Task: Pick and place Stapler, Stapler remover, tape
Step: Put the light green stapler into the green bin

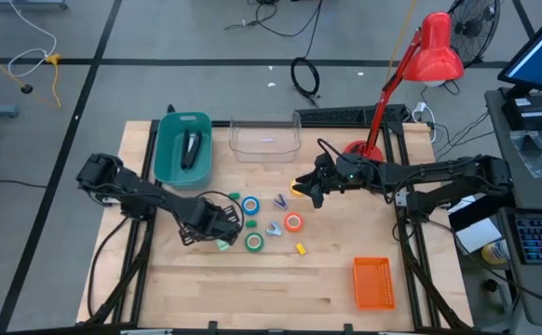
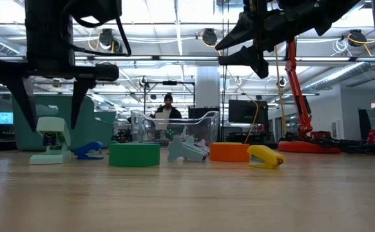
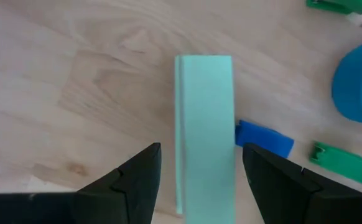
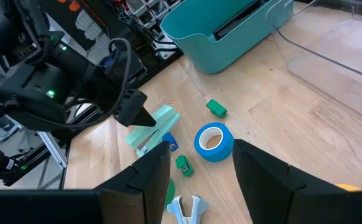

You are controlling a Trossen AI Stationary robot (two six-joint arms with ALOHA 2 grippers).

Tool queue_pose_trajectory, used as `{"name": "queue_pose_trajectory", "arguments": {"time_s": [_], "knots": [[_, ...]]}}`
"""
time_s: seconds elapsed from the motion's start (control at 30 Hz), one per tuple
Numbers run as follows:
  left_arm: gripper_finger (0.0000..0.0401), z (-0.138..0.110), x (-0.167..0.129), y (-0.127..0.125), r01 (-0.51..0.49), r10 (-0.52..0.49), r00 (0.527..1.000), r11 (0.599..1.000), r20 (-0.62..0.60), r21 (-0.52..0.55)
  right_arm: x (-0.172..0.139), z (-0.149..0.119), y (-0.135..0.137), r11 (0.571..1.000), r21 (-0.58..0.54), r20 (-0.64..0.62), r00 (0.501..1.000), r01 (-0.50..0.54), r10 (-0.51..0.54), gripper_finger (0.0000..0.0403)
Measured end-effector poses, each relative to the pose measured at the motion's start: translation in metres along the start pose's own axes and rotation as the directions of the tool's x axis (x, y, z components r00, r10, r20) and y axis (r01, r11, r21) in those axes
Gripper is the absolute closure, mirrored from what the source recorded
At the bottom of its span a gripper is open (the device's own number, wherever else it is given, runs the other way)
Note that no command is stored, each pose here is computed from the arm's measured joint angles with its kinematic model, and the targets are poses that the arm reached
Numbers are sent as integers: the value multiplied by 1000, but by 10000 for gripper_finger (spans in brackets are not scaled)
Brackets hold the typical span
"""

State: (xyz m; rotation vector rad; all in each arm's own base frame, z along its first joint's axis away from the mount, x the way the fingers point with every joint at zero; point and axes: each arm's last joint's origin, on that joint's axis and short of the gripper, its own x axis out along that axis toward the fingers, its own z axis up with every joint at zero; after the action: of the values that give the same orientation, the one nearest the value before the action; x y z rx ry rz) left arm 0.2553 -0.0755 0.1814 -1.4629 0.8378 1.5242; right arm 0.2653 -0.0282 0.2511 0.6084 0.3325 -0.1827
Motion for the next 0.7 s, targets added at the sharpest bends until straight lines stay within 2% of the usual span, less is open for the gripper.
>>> {"name": "queue_pose_trajectory", "arguments": {"time_s": [0.7], "knots": [[174, -5, 22, -4, -93, 92, 995, 994, 28, 53, 0, -1, -1, 1000, -5, -10, 1000, 6, -6, 236]]}}
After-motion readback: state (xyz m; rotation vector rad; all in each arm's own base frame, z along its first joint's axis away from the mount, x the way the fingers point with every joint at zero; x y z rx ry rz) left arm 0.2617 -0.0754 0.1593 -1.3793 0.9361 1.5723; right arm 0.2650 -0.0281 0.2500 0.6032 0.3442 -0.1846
